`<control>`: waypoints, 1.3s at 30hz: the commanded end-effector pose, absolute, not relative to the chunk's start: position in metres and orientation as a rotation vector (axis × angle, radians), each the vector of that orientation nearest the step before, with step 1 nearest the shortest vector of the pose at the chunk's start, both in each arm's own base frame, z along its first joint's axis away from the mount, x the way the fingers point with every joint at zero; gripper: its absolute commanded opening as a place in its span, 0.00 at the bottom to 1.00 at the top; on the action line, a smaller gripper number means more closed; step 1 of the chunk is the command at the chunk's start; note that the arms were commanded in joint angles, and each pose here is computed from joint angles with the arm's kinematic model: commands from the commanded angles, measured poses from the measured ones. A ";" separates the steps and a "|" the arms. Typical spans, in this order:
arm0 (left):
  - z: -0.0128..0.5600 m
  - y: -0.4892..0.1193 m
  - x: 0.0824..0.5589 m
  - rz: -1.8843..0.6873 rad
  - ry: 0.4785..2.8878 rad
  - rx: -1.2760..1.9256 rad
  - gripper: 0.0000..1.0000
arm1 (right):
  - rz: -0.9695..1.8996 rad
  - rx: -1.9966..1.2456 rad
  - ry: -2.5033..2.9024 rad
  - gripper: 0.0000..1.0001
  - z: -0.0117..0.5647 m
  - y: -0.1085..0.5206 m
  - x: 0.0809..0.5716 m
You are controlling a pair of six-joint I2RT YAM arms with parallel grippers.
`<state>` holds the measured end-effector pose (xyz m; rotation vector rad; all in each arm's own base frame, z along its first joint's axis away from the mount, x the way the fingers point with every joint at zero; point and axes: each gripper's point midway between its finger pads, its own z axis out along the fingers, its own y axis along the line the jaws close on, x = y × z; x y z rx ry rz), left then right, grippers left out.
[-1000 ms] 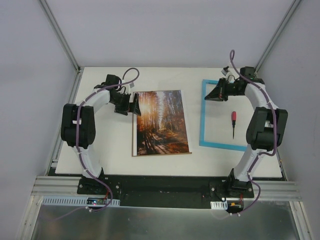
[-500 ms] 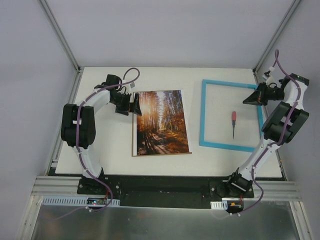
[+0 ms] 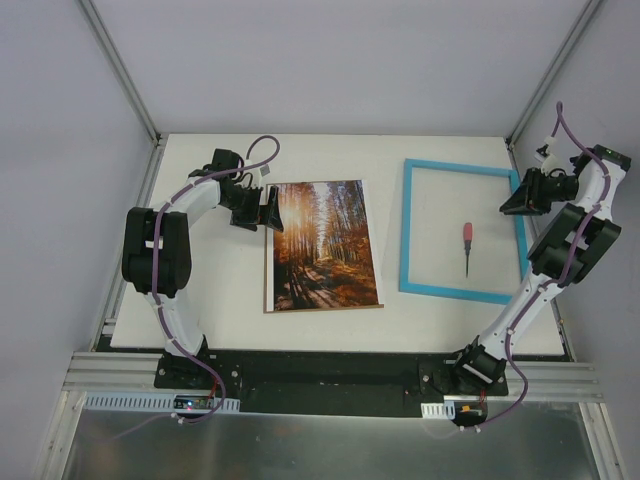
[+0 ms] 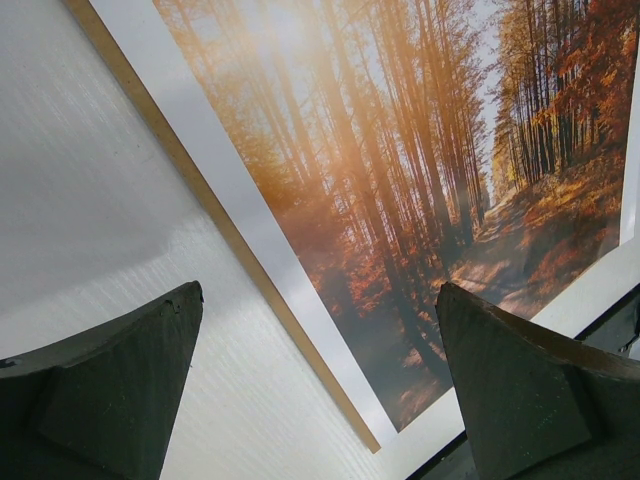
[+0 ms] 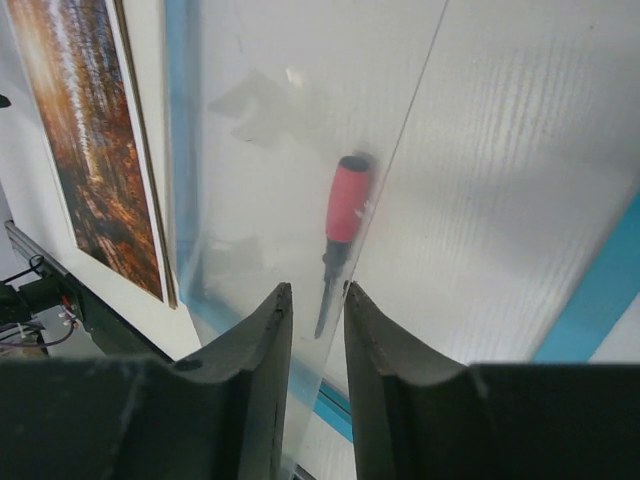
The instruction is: Take the photo out of the frame
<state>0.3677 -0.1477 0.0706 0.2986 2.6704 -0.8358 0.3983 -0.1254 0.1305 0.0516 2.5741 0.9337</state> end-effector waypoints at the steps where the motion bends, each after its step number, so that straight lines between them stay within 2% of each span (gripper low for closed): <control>1: 0.080 -0.151 0.363 -0.882 2.650 0.318 0.99 | 0.722 0.059 2.603 0.34 0.149 -0.150 0.393; 7: 0.081 -0.152 0.362 -0.898 2.645 0.319 0.99 | 0.476 0.087 2.613 0.46 0.155 -0.170 0.393; 12: 0.081 -0.153 0.361 -0.908 2.647 0.317 0.99 | 0.310 0.035 2.613 0.49 0.163 -0.172 0.395; 17: 0.082 -0.151 0.362 -0.890 2.643 0.322 0.99 | 0.159 -0.107 2.589 0.50 0.176 -0.148 0.397; 22: 0.077 -0.147 0.364 -0.846 2.657 0.324 0.99 | 0.069 -0.373 2.509 0.50 0.183 -0.086 0.403; 26: 0.074 -0.147 0.370 -0.785 2.662 0.344 0.99 | 0.079 -0.636 2.414 0.50 0.184 -0.012 0.407; 29: 0.067 -0.143 0.376 -0.605 2.673 0.403 0.99 | 0.151 -0.817 2.352 0.50 0.179 0.050 0.410; 33: 0.057 -0.147 0.379 -0.373 2.671 0.545 0.99 | 0.254 -0.884 2.339 0.51 0.173 0.106 0.425; 39: 0.036 -0.141 0.382 -0.075 2.666 0.664 0.99 | 0.141 -0.987 2.385 0.50 0.130 0.150 0.451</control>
